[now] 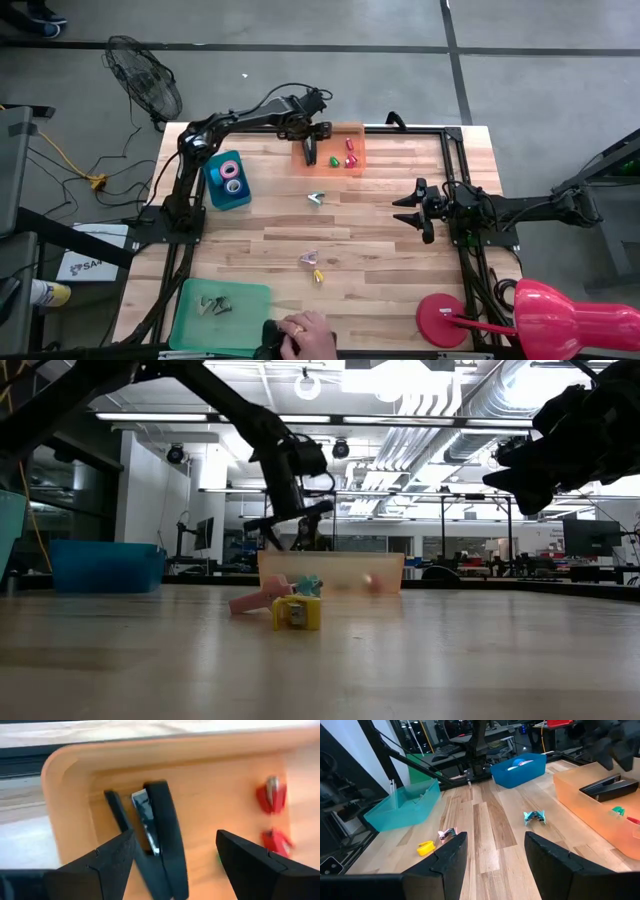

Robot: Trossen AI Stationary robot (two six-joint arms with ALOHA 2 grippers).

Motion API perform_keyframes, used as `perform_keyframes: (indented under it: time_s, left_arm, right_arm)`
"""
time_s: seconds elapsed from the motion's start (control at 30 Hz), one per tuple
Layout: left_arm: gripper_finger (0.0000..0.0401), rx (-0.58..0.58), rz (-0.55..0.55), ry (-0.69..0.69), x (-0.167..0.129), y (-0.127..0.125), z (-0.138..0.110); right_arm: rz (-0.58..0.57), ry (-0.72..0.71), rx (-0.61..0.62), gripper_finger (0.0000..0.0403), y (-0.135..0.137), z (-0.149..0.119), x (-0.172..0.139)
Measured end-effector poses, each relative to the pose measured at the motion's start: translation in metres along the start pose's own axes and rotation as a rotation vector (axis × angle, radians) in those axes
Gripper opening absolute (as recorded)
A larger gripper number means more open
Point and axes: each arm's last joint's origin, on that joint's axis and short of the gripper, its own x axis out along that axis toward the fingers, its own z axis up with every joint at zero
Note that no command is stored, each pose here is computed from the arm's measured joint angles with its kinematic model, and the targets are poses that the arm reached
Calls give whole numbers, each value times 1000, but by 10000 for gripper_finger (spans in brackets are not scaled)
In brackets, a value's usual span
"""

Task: Pick and place Stapler, Stapler remover, tape
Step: Put the green staple remover into the green bin

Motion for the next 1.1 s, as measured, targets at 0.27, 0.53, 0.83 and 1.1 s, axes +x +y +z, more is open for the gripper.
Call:
perform_keyframes:
  time_s: [0.27, 0.53, 0.83, 1.1]
  left_arm:
    - [275, 394, -34, -9, -34, -15, -15]
    - [276, 996, -286, 249, -53, -34, -64]
    - [276, 1432, -412, 344, -55, -48, -112]
    - [276, 1661, -435, 335, -36, -44, -148]
  right_arm:
    - [0, 0, 0, 189, 0, 0, 0]
    - [0, 0, 0, 189, 0, 0, 0]
    - [0, 0, 0, 189, 0, 0, 0]
    - [0, 0, 0, 189, 0, 0, 0]
